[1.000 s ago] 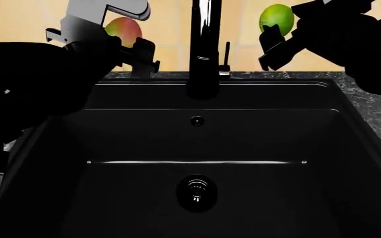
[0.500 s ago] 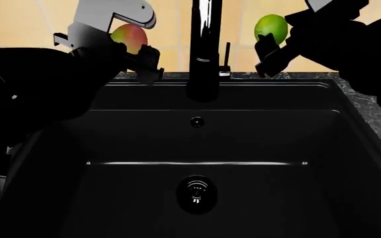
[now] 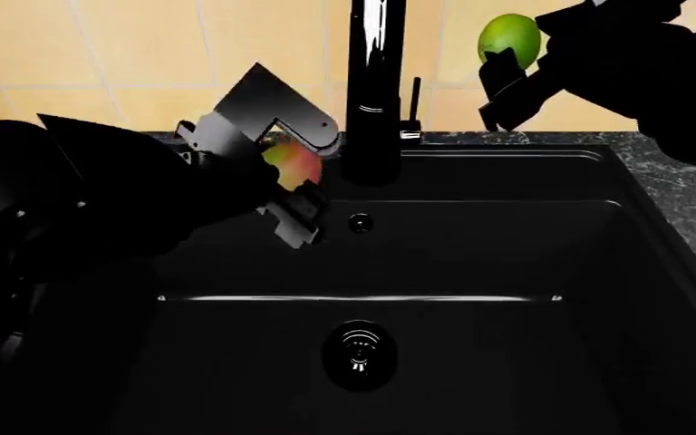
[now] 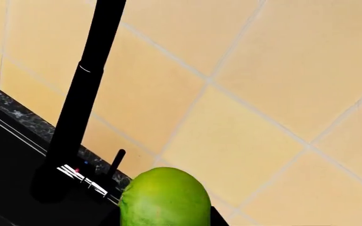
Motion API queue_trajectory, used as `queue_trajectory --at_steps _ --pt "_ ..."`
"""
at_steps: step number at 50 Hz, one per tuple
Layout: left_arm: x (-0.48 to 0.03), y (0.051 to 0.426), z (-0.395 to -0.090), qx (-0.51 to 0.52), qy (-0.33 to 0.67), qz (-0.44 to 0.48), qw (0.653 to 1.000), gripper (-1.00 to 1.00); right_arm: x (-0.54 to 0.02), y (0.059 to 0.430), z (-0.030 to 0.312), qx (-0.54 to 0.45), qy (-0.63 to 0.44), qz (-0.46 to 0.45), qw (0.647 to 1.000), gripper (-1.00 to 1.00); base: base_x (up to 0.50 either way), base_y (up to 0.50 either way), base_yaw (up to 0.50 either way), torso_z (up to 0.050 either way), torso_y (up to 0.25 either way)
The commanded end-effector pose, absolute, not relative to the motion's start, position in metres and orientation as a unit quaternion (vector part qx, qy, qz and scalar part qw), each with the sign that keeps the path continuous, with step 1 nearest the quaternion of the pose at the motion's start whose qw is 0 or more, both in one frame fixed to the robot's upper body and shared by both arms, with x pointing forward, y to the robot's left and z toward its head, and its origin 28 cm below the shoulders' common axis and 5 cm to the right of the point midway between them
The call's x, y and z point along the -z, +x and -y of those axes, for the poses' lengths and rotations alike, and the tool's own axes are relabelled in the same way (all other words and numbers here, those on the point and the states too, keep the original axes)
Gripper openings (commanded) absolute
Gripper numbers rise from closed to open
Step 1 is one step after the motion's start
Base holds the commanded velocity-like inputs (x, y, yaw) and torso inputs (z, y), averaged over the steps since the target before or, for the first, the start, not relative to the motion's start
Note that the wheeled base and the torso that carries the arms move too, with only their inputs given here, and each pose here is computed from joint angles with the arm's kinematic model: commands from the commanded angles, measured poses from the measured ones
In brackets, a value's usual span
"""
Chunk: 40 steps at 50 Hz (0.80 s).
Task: Pick up the fruits and vegetables and place them in the sink. Turn on the sink faucet to wash them. Then turn the sink off and put them in the tray.
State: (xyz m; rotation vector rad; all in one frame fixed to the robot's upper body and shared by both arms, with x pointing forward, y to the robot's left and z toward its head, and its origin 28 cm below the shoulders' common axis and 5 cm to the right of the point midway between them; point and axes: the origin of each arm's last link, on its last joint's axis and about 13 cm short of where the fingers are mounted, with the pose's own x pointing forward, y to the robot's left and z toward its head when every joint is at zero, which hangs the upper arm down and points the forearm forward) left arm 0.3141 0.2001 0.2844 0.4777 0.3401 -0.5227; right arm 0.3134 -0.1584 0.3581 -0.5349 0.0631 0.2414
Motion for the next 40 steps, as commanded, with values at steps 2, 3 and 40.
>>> queue_trajectory --at_steps 2,3,40 --pt "-0.272 0.32 -0.196 0.302 0.265 -0.218 0.89 -1.0 -0.362 0.312 0.162 -0.109 -0.262 -0.023 0.959 -1.0 0.0 0.0 0.0 0.0 0.005" --pt "-0.27 0.32 -0.195 0.306 0.267 -0.22 0.887 -1.0 -0.362 0.312 0.162 -0.108 -0.261 -0.022 0.959 -1.0 0.0 0.0 0.0 0.0 0.0" --pt "-0.203 0.339 -0.161 0.391 0.304 -0.324 0.806 -1.0 -0.358 0.313 0.163 -0.108 -0.254 -0.021 0.961 -1.0 0.0 0.0 0.0 0.0 0.001"
